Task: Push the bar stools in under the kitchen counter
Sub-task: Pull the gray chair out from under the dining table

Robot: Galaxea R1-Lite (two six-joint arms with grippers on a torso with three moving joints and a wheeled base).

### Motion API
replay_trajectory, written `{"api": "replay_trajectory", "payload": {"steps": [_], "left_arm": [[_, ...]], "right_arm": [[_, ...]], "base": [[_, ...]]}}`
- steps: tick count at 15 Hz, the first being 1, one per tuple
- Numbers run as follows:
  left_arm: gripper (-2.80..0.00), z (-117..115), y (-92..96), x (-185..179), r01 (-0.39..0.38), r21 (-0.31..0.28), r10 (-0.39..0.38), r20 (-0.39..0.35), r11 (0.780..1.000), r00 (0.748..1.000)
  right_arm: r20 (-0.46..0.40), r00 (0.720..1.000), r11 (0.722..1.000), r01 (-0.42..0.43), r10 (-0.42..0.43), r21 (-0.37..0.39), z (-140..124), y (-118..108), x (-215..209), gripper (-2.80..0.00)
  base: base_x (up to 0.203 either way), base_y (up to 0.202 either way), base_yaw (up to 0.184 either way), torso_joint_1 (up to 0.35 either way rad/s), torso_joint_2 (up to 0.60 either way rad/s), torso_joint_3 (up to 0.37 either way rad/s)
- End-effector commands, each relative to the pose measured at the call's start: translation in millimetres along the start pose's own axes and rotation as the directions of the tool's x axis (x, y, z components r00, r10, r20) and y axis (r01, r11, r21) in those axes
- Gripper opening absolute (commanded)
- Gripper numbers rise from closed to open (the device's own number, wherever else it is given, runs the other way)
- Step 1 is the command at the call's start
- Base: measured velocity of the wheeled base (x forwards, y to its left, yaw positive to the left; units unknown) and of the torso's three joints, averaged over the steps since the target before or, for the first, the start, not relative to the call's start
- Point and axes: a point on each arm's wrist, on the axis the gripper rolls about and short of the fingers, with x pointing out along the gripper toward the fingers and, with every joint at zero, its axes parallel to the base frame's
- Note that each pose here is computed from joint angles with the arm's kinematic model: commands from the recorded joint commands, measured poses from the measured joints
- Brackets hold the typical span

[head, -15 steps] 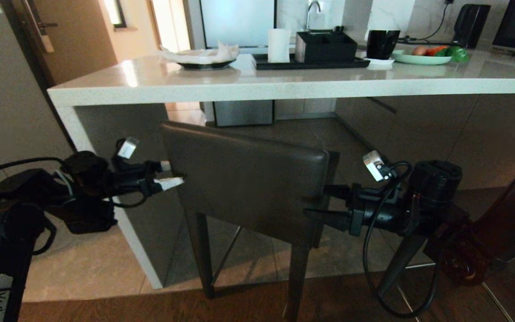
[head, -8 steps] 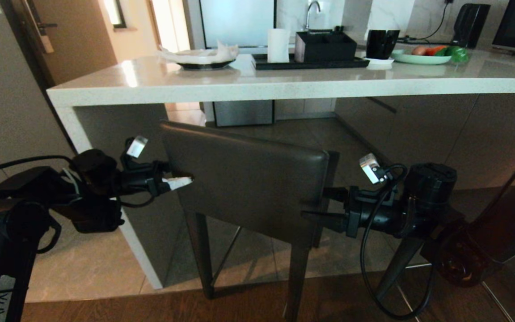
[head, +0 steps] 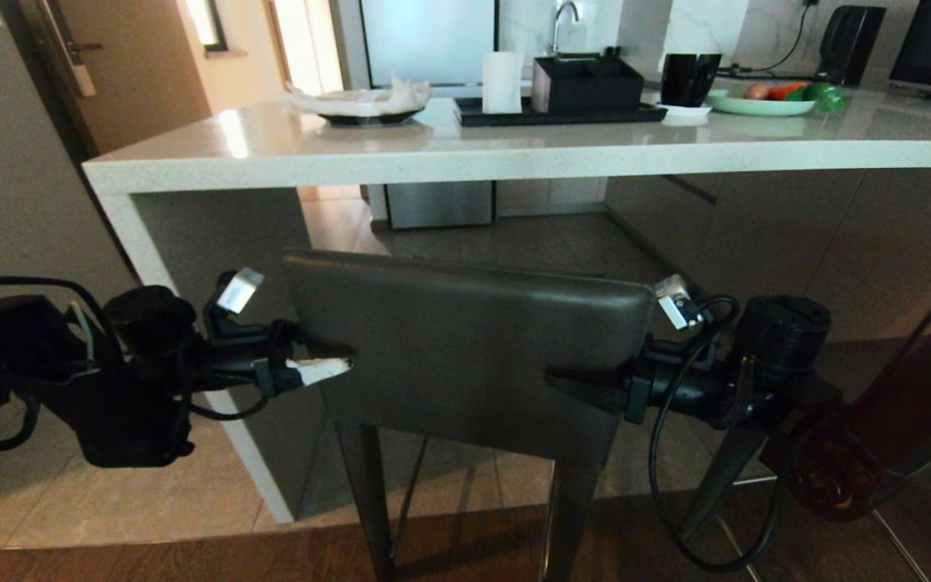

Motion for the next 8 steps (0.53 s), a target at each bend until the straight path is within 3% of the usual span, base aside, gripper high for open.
{"api": "replay_trajectory", "payload": {"steps": [1,3,8], "left_arm": [[0.00,13.9,-27.7,9.8,0.051,0.026,-0.050,-0.006,0.998,0.999],[0.00,15.5,-36.6,9.9,0.050,0.020,-0.050,-0.006,0.999,0.999],[0.00,9.6,-52.5,-17.4,-0.054,-0.027,0.054,0.000,0.998,0.999]], "right_arm": [[0.005,1.000,1.000,-0.007,0.007,-0.004,1.3,2.0,0.0,0.00],[0.008,1.000,1.000,-0.019,0.019,-0.009,4.1,7.1,1.5,0.00],[0.008,1.000,1.000,-0.005,0.005,-0.006,1.0,13.0,-1.1,0.00]], "base": [[0.000,0.000,0.000,0.000,0.00,0.000],[0.000,0.000,0.000,0.000,0.00,0.000],[0.000,0.000,0.000,0.000,0.00,0.000]]}}
